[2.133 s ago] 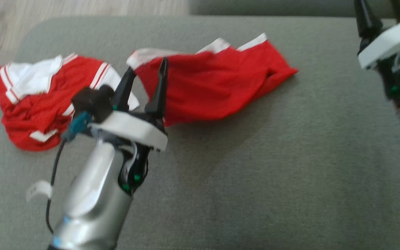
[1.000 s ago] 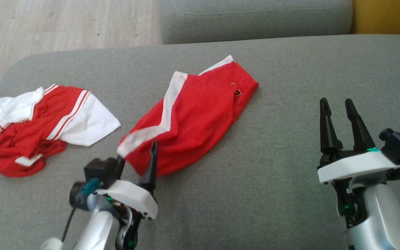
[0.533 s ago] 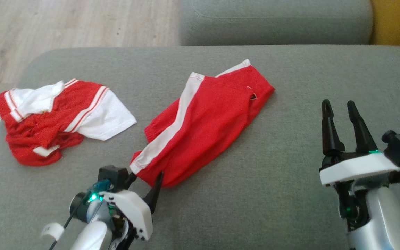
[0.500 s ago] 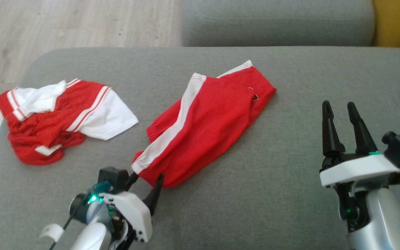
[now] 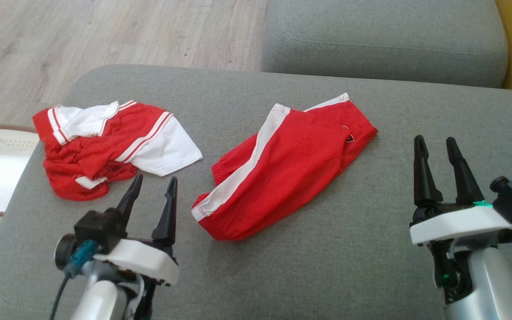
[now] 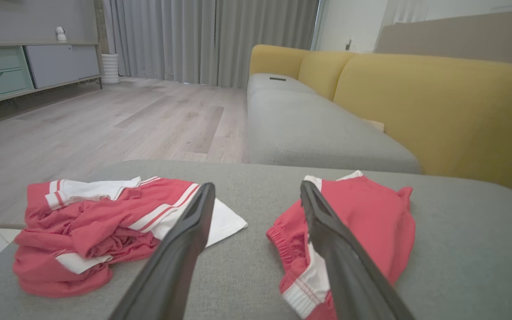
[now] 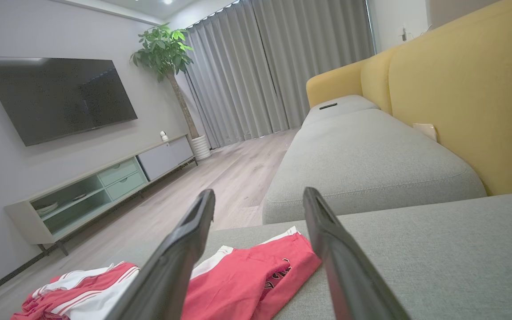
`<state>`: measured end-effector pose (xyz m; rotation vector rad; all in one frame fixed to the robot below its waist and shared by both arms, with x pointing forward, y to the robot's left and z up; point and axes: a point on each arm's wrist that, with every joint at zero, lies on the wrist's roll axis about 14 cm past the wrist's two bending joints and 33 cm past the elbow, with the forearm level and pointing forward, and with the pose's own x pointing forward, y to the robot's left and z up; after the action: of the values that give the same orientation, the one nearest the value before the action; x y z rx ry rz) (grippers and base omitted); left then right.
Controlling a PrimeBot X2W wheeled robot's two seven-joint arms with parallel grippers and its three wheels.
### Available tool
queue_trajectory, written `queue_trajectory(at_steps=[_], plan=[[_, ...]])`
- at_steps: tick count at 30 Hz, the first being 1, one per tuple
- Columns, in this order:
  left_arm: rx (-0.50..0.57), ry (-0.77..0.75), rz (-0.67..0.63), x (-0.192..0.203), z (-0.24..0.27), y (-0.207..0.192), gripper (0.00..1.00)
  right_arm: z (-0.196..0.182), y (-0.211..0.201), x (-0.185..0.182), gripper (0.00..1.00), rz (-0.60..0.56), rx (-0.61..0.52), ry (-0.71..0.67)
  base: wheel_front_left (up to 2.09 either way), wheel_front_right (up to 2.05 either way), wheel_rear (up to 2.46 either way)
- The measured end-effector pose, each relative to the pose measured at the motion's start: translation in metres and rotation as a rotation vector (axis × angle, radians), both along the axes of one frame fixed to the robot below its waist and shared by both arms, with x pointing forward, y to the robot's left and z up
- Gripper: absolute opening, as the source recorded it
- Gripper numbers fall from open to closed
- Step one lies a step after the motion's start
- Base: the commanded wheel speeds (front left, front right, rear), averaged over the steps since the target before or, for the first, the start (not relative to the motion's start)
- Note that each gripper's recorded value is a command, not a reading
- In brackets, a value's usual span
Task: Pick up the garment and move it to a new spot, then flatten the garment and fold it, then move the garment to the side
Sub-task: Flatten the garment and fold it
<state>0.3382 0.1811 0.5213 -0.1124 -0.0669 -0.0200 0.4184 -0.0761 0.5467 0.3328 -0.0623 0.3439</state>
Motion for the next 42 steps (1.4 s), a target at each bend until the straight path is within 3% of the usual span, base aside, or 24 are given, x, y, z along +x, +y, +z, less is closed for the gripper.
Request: queue_trajectory(at_steps=[5, 16, 23, 33, 42], plan=[[-0.026, -0.074, -0.004, 0.001, 0.012, -0.014, 1.00, 0.000, -0.011, -0.006, 1.00, -0.033, 0.011, -0.016, 0.00, 0.00, 0.00], [-0.082, -0.069, -0.028, 0.003, 0.009, -0.037, 1.00, -0.020, -0.039, -0.026, 1.00, -0.114, 0.093, 0.030, 0.00, 0.00, 0.00], [-0.074, -0.046, -0.030, 0.006, 0.001, -0.036, 1.00, -0.031, -0.030, -0.017, 1.00, -0.082, 0.016, 0.066, 0.00, 0.00, 0.00], [-0.073, -0.065, -0.042, 0.043, 0.011, -0.035, 1.00, -0.009, 0.050, 0.082, 1.00, 0.171, -0.281, 0.049, 0.00, 0.00, 0.00], [-0.089, -0.075, 0.012, 0.066, 0.020, -0.021, 1.00, -0.064, 0.125, 0.141, 1.00, 0.473, -0.519, 0.229, 0.00, 0.00, 0.00]])
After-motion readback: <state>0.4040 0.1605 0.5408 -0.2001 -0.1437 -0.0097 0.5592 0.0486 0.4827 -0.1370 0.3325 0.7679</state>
